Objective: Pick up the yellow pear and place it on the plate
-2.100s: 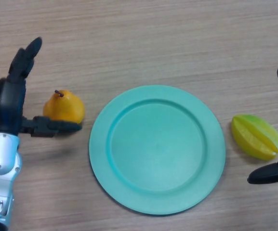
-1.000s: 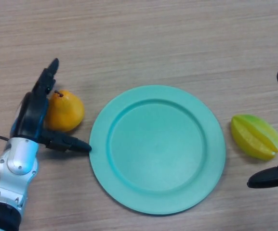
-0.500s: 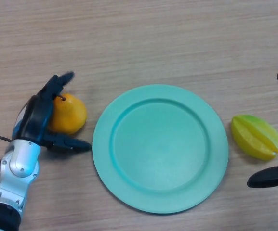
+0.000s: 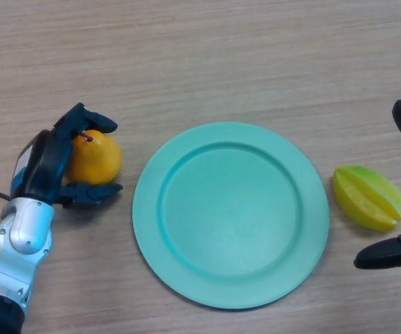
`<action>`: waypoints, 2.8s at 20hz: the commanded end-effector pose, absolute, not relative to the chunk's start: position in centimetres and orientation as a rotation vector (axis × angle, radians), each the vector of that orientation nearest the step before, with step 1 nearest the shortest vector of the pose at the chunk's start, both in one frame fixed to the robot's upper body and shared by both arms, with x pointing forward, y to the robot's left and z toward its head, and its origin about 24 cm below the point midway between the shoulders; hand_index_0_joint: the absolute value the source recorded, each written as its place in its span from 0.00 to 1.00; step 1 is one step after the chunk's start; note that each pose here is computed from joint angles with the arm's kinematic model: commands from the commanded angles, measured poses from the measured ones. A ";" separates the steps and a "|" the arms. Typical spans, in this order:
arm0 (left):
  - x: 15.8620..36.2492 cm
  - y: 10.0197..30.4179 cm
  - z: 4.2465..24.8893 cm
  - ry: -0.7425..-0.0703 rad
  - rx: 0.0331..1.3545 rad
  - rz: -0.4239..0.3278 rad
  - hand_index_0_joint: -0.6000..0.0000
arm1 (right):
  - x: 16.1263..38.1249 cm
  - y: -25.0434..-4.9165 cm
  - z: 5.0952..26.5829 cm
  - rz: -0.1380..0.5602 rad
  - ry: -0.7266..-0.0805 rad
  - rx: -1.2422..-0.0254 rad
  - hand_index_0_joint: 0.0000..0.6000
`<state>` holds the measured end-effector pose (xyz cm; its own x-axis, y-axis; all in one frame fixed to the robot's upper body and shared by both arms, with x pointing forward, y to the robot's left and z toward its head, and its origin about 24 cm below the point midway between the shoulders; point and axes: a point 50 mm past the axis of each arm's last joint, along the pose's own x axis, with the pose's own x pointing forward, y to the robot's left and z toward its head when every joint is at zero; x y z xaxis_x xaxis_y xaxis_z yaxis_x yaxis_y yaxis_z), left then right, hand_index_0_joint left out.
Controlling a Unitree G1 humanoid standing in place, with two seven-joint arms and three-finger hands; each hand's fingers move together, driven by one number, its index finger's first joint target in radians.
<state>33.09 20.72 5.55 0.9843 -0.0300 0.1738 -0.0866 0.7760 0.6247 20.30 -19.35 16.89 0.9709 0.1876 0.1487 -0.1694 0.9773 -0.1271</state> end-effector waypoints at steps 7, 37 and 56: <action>31.2 17.0 14.6 -0.594 0.558 0.011 0.00 | 19.7 -19.9 19.2 0.168 -0.341 -0.137 0.00; 28.3 10.8 10.2 -0.360 0.601 -0.325 1.00 | 18.7 -20.4 19.1 0.118 -0.304 -0.157 0.00; 25.2 19.9 17.6 -0.393 0.067 -0.183 1.00 | 20.4 -20.5 18.5 0.145 -0.320 -0.187 0.00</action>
